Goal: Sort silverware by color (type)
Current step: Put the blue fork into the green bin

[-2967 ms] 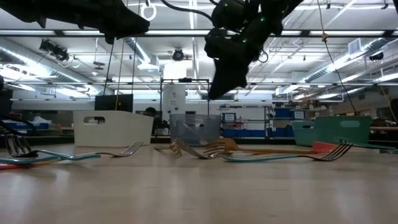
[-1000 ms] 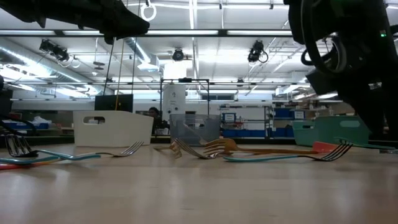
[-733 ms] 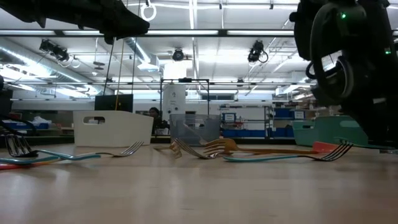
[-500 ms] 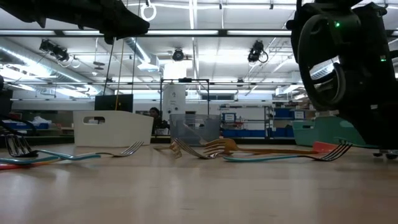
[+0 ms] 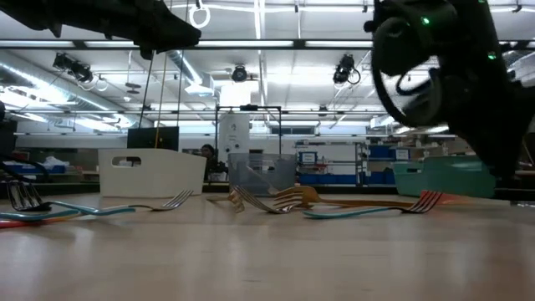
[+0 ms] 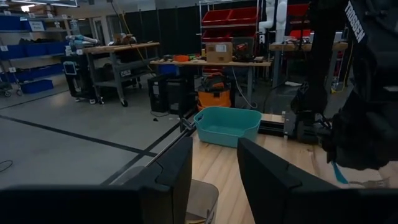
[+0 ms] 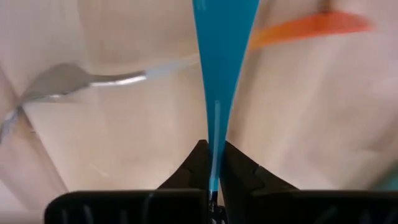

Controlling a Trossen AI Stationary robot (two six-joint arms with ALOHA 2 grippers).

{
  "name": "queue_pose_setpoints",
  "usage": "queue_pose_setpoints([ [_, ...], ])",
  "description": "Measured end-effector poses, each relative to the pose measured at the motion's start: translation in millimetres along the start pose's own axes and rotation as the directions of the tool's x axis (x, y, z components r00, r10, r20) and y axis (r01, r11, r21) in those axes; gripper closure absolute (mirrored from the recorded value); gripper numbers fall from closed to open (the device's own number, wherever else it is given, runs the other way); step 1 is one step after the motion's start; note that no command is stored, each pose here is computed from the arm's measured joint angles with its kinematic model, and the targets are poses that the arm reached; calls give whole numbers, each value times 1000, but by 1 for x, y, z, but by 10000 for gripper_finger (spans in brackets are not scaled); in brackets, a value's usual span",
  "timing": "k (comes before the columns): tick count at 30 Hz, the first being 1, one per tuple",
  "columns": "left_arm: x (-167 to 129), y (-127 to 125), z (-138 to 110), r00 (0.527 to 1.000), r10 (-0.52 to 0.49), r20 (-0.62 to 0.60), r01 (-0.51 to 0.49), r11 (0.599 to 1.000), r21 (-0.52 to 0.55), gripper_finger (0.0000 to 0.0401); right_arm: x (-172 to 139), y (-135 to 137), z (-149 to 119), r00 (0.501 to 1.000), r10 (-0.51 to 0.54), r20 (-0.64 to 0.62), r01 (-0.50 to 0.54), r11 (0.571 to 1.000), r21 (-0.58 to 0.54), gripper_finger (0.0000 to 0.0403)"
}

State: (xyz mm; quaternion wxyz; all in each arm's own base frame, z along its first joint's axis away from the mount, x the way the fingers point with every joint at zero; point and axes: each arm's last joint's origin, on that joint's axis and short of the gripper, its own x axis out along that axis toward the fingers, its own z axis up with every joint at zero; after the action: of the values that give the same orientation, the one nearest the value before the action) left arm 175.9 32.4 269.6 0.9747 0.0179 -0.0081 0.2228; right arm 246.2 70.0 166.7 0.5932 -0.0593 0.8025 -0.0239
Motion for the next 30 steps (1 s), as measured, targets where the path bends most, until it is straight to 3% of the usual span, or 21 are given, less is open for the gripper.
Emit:
queue_pose_setpoints([
  [4, 0, 0, 0, 1000, 0, -2, 0, 1000, 0, 264, -25, -14, 3, 994, -93, 57, 90, 995, 46, 370],
  [9, 0, 0, -1, 1000, 0, -8, 0, 1000, 3, 264, -53, -43, -5, 960, -235, 155, 195, 952, 236, 370],
  [13, 0, 0, -1, 1000, 0, -9, 0, 1000, 3, 264, -64, -69, -18, 928, -328, 174, 230, 875, 426, 370],
  [20, 0, 0, -1, 1000, 0, -10, 0, 1000, 3, 264, -72, -117, -42, 914, -374, 157, 175, 714, 678, 369],
  [26, 0, 0, -1, 1000, 0, -13, 1, 1000, 4, 264, -70, -158, -59, 924, -366, 110, 132, 575, 808, 368],
  [30, 0, 0, -1, 1000, 0, -13, 0, 1000, 3, 264, -61, -183, -66, 935, -350, 56, 148, 528, 836, 368],
])
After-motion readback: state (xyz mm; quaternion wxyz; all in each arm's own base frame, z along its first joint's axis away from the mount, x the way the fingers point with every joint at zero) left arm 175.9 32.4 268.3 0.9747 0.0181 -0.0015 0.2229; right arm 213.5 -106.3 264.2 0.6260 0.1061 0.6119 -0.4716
